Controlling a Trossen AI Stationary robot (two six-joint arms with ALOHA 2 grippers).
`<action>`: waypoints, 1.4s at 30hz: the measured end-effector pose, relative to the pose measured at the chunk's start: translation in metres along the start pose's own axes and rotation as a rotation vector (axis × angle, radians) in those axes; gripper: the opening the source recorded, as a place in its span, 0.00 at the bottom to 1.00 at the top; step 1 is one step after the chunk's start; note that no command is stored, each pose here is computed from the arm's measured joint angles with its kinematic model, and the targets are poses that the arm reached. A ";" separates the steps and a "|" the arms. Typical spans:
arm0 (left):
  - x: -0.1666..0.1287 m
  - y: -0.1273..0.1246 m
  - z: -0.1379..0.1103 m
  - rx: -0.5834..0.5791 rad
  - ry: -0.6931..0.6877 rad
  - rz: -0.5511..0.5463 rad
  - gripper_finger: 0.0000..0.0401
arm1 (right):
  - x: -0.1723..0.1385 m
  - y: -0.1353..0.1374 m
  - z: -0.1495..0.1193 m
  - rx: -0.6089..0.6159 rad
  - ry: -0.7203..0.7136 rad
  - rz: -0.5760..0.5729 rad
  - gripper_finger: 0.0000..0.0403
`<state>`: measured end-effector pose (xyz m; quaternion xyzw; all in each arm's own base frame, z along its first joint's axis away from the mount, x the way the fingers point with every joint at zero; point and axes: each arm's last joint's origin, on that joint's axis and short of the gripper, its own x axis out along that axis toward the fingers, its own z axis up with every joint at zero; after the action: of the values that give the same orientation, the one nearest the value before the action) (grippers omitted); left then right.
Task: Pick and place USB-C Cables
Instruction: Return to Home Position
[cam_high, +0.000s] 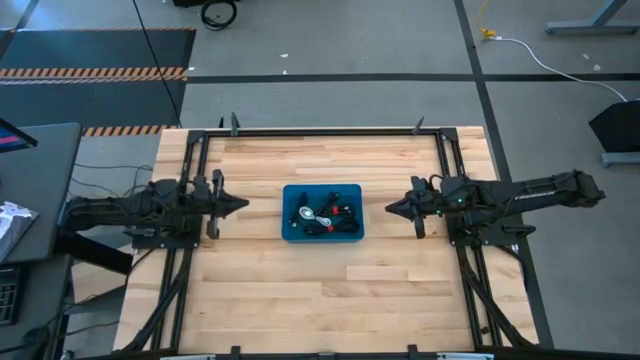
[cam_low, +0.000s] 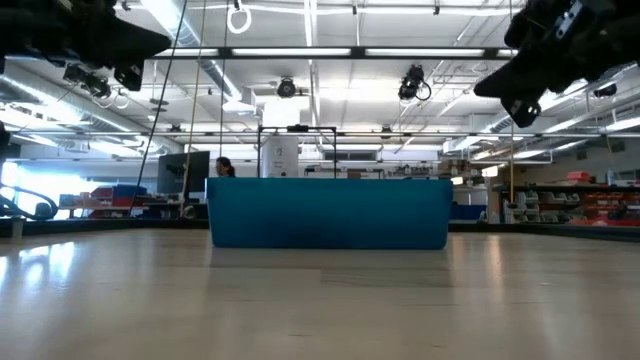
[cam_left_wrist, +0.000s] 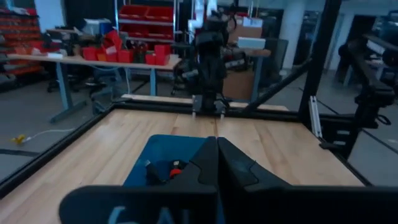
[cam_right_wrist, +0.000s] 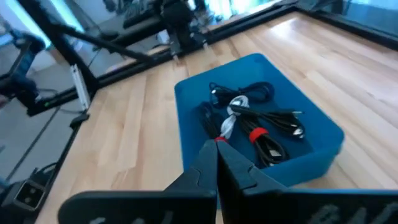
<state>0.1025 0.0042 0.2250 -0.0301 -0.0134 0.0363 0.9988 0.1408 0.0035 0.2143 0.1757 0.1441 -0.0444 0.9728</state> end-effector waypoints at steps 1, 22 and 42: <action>-0.001 0.000 -0.002 -0.001 -0.006 0.004 0.00 | 0.000 -0.002 -0.004 0.007 -0.015 -0.008 0.00; -0.007 0.005 -0.043 -0.029 -0.094 0.061 0.00 | 0.005 -0.024 -0.053 0.029 -0.082 -0.090 0.00; -0.007 0.006 -0.051 -0.014 -0.060 0.080 0.01 | 0.001 -0.022 -0.062 -0.067 -0.137 0.012 0.00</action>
<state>0.0968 0.0065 0.1732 -0.0365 -0.0422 0.0768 0.9955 0.1226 0.0052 0.1515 0.1406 0.0774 -0.0457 0.9860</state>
